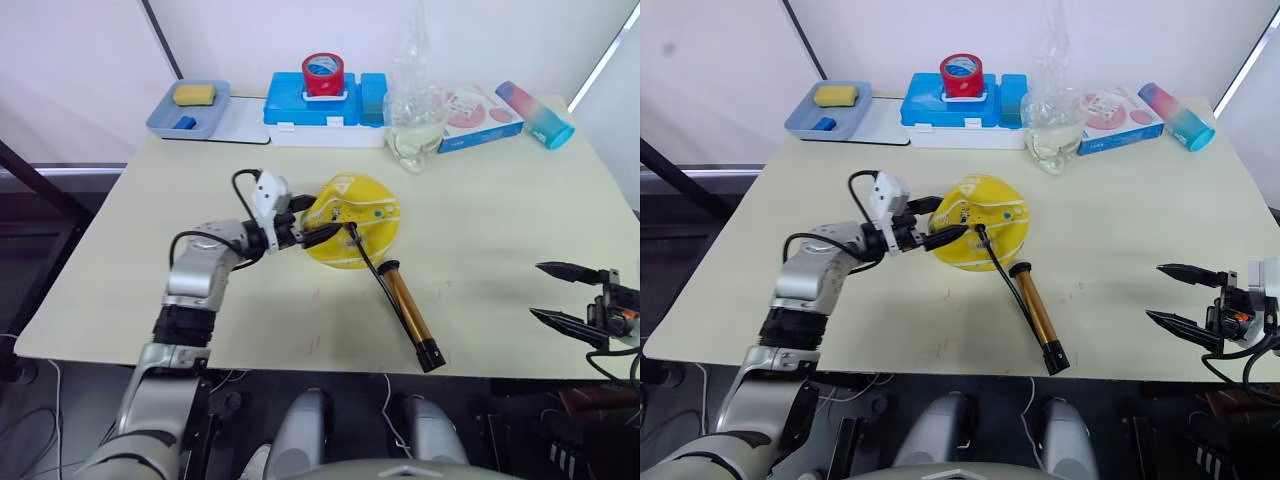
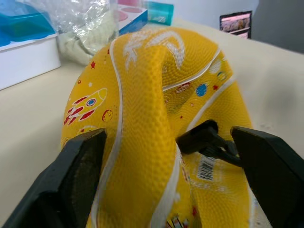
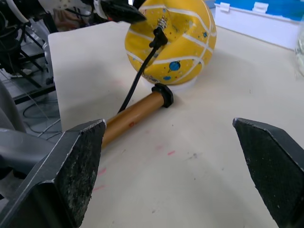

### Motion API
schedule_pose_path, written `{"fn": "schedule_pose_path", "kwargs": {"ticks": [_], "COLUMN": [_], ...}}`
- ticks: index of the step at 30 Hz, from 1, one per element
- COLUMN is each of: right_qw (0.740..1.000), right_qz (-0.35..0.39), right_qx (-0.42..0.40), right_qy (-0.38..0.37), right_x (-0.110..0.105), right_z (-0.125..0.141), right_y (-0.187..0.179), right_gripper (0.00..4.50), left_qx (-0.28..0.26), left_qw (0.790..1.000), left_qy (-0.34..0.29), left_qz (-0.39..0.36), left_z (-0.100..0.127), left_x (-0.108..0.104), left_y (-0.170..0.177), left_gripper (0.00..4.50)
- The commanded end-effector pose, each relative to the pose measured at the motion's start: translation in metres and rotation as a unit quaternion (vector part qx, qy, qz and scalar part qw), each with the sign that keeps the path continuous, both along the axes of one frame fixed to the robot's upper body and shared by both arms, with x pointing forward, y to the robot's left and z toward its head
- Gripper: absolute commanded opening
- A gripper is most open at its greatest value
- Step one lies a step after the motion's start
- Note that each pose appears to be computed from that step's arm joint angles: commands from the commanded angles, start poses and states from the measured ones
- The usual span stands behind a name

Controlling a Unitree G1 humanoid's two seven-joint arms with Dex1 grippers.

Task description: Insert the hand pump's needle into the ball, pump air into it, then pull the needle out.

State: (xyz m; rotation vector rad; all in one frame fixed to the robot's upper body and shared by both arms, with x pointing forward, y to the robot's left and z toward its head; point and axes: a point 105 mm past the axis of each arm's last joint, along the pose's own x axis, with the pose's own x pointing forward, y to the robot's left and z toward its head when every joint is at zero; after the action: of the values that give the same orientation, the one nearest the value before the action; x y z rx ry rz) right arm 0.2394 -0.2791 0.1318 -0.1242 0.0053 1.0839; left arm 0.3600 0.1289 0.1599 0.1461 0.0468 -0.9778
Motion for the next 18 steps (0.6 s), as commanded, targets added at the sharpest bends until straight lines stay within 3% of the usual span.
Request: {"fn": "schedule_pose_path", "kwargs": {"ticks": [1, 7, 18], "right_qw": [1.0, 1.0, 1.0], "right_qz": [0.01, 0.019, 0.027], "right_qx": [0.002, 0.003, 0.01], "right_qy": [-0.019, -0.017, -0.004], "right_x": [0.0, 0.002, -0.003], "right_z": [0.009, 0.008, 0.007], "right_y": [0.001, 0.002, -0.001], "right_gripper": [4.5, 4.5, 4.5], "left_qx": [-0.012, 0.003, 0.031], "left_qw": [0.999, 0.999, 0.996], "left_qy": [-0.028, 0.008, 0.087], "left_qz": [-0.017, -0.033, 0.019], "left_z": [0.022, 0.01, -0.043], "left_x": [-0.018, -0.056, -0.124], "left_y": [0.008, 0.028, 0.085], "left_gripper": [4.41, 4.41, 4.41]}}
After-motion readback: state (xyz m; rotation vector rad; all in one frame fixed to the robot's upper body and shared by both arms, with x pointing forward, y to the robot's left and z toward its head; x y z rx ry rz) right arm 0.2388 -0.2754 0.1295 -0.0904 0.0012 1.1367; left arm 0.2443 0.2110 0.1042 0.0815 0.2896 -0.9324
